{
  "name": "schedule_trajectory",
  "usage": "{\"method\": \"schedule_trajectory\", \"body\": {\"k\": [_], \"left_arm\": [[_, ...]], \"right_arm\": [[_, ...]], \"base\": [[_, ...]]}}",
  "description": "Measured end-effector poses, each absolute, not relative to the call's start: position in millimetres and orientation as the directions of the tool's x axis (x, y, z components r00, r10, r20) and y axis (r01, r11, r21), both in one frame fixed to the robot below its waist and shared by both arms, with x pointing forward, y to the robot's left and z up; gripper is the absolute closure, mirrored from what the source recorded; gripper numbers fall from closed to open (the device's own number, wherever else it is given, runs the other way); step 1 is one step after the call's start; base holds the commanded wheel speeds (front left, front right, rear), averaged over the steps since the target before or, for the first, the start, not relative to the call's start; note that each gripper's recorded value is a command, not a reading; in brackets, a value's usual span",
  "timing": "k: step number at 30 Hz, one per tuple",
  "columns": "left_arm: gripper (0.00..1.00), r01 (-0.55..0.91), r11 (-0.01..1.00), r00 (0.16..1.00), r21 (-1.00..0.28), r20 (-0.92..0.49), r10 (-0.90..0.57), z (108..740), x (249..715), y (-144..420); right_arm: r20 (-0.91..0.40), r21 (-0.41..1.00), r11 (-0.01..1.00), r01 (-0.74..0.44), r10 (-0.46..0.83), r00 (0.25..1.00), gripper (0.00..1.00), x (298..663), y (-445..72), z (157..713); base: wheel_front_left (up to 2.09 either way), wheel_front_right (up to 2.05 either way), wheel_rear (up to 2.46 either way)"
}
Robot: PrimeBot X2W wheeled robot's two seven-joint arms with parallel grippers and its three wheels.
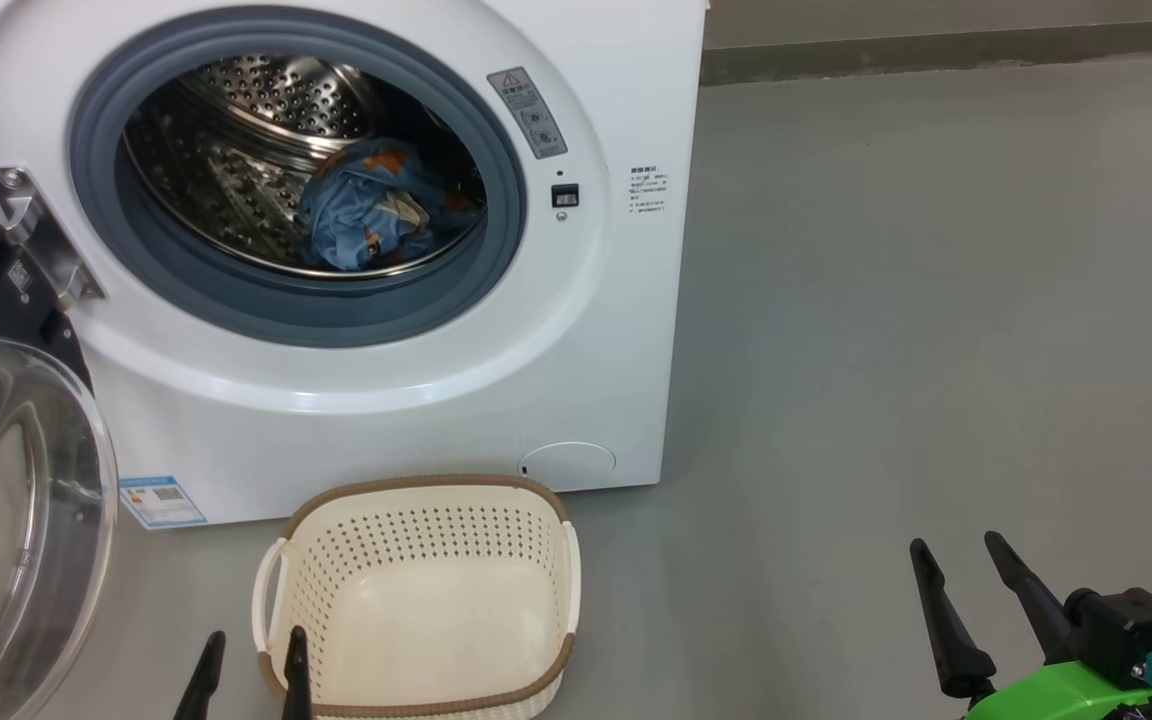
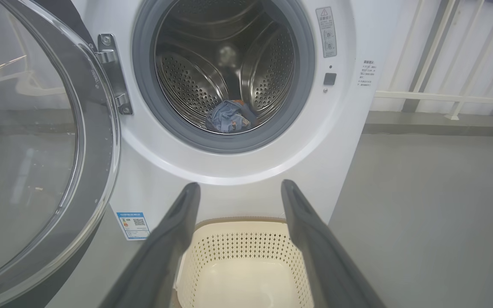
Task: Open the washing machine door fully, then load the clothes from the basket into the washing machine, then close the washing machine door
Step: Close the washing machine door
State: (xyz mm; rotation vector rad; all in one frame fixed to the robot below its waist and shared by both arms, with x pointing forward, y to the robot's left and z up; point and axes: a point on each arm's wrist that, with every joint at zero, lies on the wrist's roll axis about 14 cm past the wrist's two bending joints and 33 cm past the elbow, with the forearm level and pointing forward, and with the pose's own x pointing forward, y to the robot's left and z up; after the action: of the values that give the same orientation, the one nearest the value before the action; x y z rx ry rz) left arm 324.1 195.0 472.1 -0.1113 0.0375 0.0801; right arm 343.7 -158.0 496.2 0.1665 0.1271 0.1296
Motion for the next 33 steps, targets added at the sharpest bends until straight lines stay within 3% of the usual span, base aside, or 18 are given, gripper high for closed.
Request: {"method": "schedule_trajectory", "body": {"k": [14, 25, 33], "left_arm": [[0.0, -0.18, 0.979, 0.984, -0.099, -0.031, 0.178, 475.4, 304.9, 222.6], [0.0, -0.342, 0.935, 0.939, -0.096, -0.013, 0.343, 480.6, 263.9, 265.1], [0.0, -0.5, 0.86, 0.866, -0.1, -0.025, 0.5, 476.6, 213.8, 298.4]], "right_arm": [[-0.115, 0.166, 0.968, -0.19, 0.211, 0.971, 0.0, 355.8, -136.1, 496.8], [-0.117, 0.154, 0.921, -0.358, 0.377, 0.919, 0.0, 373.0, -80.1, 498.1], [-0.129, 0.149, 0.843, -0.517, 0.535, 0.835, 0.0, 376.4, -20.6, 497.3]], "base": [[0.0, 0.0, 0.0], [0.0, 0.0, 0.0], [0.0, 0.0, 0.0]]}}
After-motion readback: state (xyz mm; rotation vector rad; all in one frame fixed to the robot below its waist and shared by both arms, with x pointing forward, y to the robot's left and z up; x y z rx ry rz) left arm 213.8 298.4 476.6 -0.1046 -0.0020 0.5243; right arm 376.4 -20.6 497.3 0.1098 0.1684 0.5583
